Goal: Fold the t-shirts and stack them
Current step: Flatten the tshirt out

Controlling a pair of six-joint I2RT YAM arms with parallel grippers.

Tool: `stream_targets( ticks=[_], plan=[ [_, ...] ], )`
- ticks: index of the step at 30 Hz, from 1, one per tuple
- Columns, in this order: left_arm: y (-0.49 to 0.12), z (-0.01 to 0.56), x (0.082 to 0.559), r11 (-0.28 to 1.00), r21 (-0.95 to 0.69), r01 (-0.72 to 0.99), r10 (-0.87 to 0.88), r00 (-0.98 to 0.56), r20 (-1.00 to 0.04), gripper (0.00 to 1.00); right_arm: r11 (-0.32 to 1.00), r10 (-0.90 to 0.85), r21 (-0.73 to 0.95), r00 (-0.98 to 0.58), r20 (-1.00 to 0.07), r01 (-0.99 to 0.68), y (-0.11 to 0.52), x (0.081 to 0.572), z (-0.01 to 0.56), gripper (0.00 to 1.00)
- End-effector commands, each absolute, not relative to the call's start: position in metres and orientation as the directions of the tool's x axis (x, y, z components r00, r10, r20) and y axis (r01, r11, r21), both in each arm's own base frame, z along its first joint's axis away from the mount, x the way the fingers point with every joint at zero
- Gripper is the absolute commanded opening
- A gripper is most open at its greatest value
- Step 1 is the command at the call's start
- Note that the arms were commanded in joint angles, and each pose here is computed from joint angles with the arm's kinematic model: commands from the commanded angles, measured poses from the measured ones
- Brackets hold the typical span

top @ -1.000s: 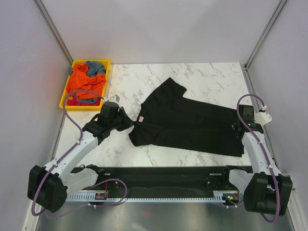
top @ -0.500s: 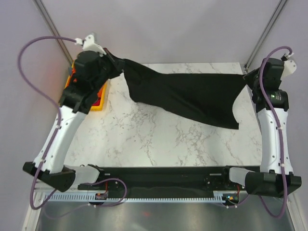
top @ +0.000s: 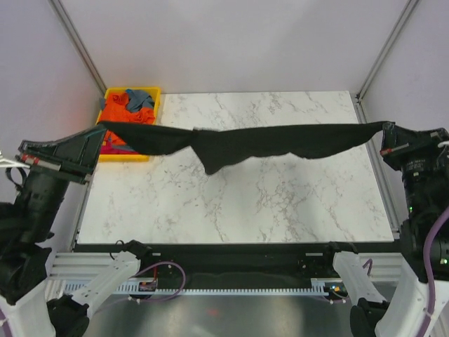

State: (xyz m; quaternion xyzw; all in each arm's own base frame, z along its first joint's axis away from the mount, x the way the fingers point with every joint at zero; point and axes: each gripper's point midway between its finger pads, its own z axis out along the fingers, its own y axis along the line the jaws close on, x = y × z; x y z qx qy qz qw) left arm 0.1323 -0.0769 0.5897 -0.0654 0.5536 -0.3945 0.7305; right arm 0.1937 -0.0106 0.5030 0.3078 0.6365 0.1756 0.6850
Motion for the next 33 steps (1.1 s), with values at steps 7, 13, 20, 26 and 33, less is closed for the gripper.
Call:
stream_targets(
  ticks=[7,13,20,26,33],
  plan=[
    [-0.091,0.575,0.155,0.712,-0.521,0.471,-0.590,-0.001,-0.807,0.02,0.743,0.647,0.646,0.063,-0.760,0.175,-0.009,0.212,0.493,0.00],
    [-0.108,0.541,0.254,0.866,-0.404,0.295,-0.409,-0.049,-0.911,0.02,0.748,0.636,0.633,0.056,-0.769,0.201,-0.023,0.293,0.482,0.00],
    [-0.132,0.516,0.378,0.943,-0.280,0.182,-0.269,-0.085,-0.959,0.02,0.764,0.582,0.574,0.071,-0.810,0.296,-0.052,0.403,0.455,0.00],
    [-0.110,0.557,0.464,0.949,-0.277,0.150,-0.286,0.043,-0.957,0.02,0.799,0.546,0.546,0.077,-0.834,0.253,-0.057,0.486,0.480,0.00],
    [-0.099,0.605,0.432,0.938,-0.272,0.213,-0.313,0.189,-0.931,0.02,0.840,0.432,0.442,0.105,-0.896,0.316,-0.072,0.486,0.497,0.00]
  ],
)
